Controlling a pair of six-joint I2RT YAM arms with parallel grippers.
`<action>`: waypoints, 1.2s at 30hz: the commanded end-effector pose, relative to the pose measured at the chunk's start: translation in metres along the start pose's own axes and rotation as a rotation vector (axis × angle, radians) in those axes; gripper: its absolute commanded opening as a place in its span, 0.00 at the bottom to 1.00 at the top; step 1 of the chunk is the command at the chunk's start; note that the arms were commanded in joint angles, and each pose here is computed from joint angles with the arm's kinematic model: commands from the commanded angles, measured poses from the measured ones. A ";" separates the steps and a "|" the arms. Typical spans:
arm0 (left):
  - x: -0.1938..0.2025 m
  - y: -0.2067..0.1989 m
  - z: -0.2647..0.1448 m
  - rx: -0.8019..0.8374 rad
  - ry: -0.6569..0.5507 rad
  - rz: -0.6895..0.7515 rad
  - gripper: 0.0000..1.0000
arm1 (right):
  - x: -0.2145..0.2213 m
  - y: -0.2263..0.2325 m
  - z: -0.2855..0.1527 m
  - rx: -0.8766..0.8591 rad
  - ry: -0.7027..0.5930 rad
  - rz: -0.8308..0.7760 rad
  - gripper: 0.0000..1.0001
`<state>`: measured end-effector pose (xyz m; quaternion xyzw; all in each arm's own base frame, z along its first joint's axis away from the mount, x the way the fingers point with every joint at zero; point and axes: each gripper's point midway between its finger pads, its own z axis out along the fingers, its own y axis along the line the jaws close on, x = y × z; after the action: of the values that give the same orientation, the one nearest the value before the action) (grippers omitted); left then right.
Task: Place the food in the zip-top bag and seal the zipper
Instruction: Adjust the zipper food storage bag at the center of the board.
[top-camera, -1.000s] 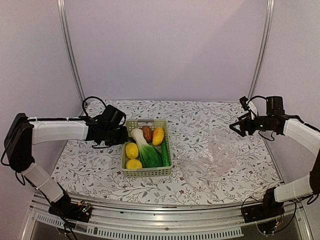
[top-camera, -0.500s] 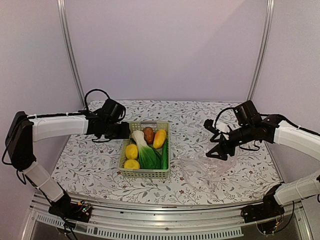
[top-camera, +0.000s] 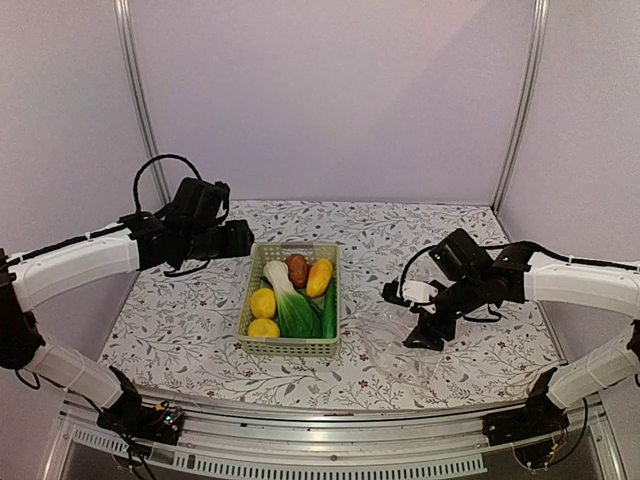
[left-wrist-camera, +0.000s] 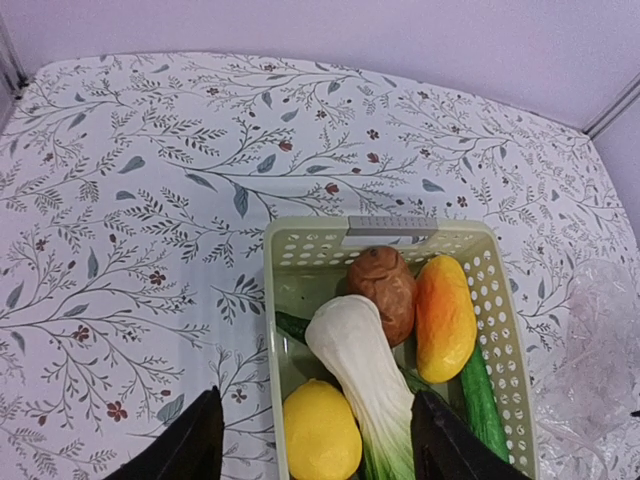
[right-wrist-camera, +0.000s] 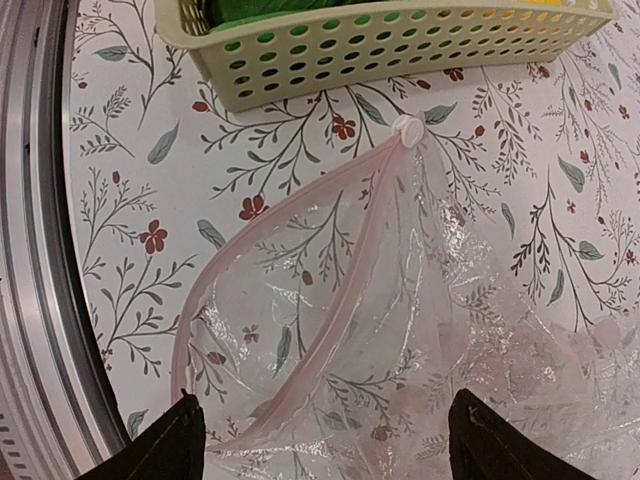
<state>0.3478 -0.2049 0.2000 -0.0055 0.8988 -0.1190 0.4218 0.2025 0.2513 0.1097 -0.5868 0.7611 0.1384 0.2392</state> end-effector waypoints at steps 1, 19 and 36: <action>-0.010 -0.005 -0.017 0.005 -0.040 -0.003 0.63 | 0.008 0.000 0.013 0.029 0.067 0.002 0.83; 0.008 -0.019 -0.012 0.055 -0.026 -0.017 0.62 | 0.051 -0.109 0.019 0.489 0.257 0.081 0.73; 0.008 -0.039 -0.011 0.110 -0.070 0.002 0.60 | 0.052 -0.134 -0.003 0.494 0.155 0.228 0.60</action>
<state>0.3324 -0.2288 0.2097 0.0041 0.8827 -0.1557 0.4433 0.3211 0.1783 0.1195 -0.4401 0.8339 -0.0538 0.3287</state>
